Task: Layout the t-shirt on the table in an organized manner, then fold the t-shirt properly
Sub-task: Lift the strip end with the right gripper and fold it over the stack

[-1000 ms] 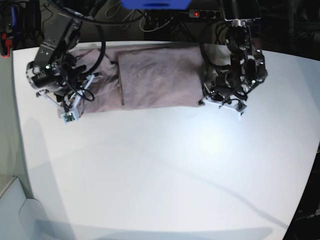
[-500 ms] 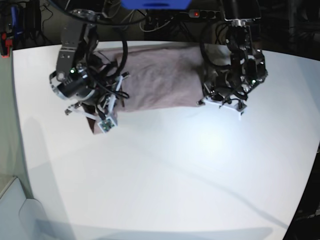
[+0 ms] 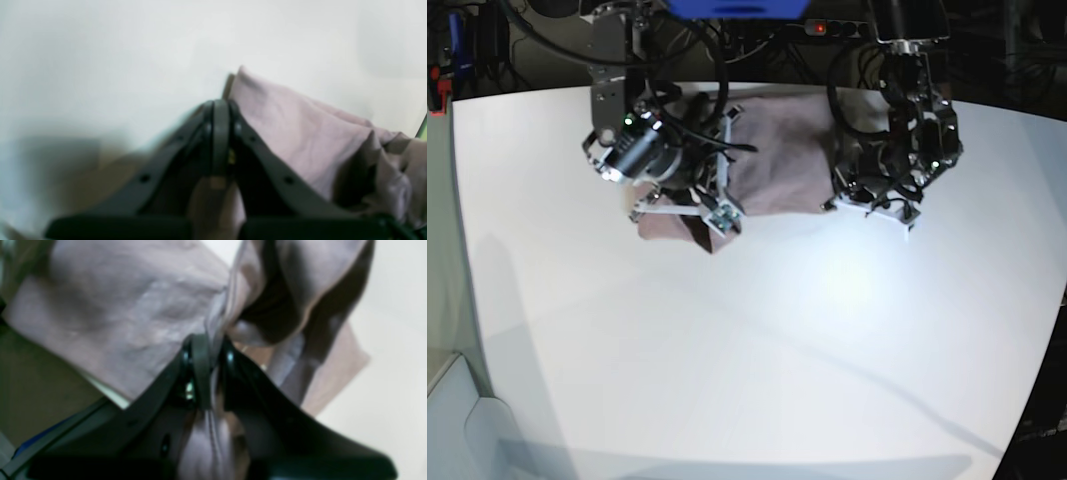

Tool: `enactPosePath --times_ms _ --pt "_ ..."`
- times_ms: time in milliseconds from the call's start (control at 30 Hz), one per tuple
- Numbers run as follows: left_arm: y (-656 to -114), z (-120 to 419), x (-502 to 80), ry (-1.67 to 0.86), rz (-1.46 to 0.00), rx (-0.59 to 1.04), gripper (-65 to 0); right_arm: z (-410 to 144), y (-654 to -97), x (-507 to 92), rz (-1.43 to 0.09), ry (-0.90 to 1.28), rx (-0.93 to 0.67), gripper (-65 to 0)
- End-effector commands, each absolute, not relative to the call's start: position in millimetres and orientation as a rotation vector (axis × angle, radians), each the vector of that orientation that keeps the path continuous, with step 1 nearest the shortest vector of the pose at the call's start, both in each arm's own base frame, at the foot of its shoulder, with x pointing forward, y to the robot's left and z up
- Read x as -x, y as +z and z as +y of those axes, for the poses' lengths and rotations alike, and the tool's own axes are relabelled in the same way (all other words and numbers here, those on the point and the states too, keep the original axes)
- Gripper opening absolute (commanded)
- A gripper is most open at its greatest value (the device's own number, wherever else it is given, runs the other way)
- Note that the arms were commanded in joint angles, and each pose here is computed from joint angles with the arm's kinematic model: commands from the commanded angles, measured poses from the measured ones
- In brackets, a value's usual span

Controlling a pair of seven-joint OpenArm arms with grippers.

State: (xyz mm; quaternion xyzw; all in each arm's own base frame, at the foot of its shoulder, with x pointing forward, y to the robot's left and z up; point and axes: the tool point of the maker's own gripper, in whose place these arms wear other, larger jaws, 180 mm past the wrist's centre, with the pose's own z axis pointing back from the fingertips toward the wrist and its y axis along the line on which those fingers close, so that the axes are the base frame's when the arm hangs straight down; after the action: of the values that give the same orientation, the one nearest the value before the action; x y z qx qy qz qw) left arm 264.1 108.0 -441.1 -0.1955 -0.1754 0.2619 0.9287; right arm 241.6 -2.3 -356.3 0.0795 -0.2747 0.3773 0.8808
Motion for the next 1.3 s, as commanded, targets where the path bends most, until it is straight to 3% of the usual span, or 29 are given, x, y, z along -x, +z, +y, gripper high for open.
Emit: enactPosePath --times_ms 0,567,833,1267 --pt "-444.3 111.3 -259.9 0.535 -0.337 0.372 -65.0 12.2 -346.0 -243.2 -0.621 0.801 -0.203 -65.0" --pt "-437.1 110.9 -268.8 0.53 -0.361 0.381 -65.0 47.4 -323.6 -252.8 -0.714 0.906 -0.242 -65.0" --pt "-436.3 109.4 -269.3 0.53 -0.36 0.385 -65.0 71.7 -329.1 -240.8 -0.692 0.919 -0.389 -65.0" --pt "-398.8 126.0 -282.8 0.539 -0.493 0.382 -65.0 82.5 -329.4 -247.0 -0.717 0.917 -0.44 -65.0"
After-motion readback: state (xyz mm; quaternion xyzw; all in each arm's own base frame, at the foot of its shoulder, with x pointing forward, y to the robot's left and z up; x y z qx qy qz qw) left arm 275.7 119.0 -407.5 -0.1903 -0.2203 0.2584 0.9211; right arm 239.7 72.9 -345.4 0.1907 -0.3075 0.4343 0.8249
